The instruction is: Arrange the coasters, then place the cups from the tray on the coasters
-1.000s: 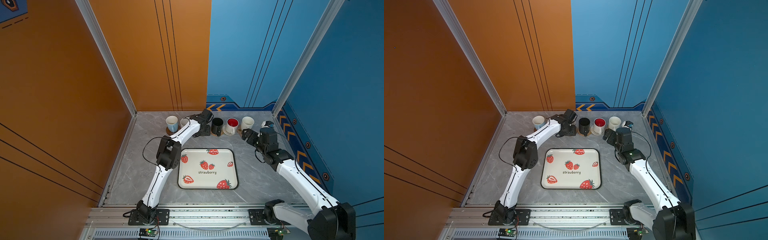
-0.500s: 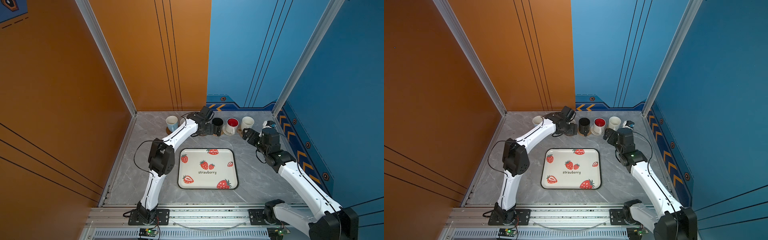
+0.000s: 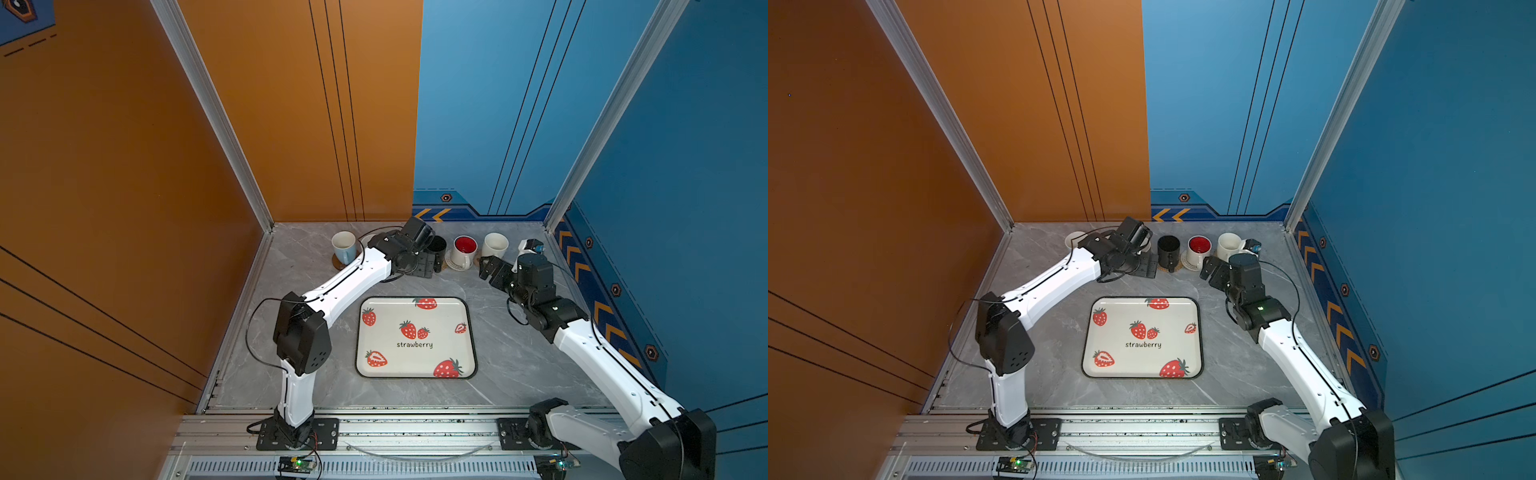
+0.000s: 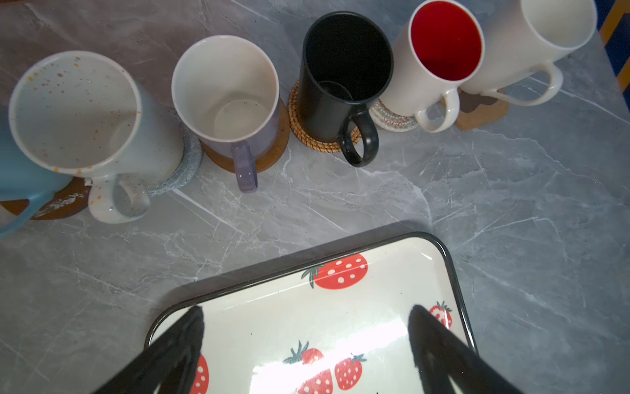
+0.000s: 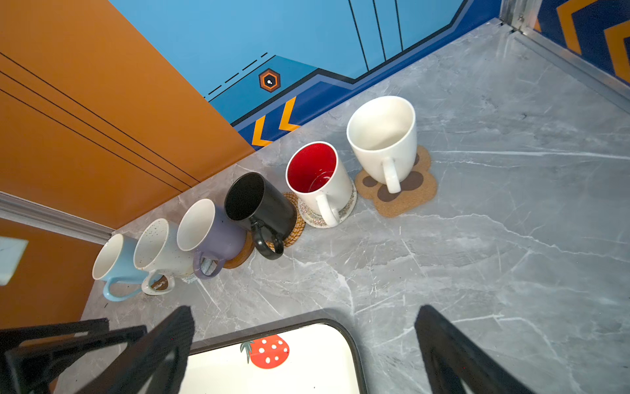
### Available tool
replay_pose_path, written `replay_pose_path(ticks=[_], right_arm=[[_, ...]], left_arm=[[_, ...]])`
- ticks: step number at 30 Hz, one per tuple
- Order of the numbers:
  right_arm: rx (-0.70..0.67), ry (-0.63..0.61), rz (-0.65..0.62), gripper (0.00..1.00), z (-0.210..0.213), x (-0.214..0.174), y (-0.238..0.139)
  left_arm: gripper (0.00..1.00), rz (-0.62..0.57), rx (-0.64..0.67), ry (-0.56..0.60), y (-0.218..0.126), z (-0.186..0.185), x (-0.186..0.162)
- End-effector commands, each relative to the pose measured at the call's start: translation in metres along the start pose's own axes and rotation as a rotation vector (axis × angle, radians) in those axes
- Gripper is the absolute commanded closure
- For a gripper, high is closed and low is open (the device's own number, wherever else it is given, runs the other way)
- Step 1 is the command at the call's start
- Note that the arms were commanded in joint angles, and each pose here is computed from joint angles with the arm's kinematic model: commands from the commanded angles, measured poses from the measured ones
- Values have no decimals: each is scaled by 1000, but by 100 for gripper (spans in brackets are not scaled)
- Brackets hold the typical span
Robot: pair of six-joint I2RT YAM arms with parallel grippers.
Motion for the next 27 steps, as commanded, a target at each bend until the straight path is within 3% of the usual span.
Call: replay_pose_path(ticks=[1, 8, 16, 27], right_arm=[[0, -31, 11, 0, 8, 5, -1], [-53, -102, 12, 0, 12, 12, 3], [-74, -235, 60, 0, 16, 15, 11], [-216, -365, 42, 0, -7, 1, 25]], left_arm=[[6, -105, -53, 2, -32, 6, 1], [3, -317, -48, 39, -88, 39, -14], [2, -649, 3, 38, -134, 98, -42], [2, -801, 307, -16, -130, 175, -75]])
Point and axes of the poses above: each gripper's point midway between its finger pads, its own y axis out along the fingers, its own z axis along the line the jaws close on, x = y × z, the point moved 10 cm from there along -y, back along the fingers, and after that the axes turned 9 degrees about -y, right-handed, at the moved point
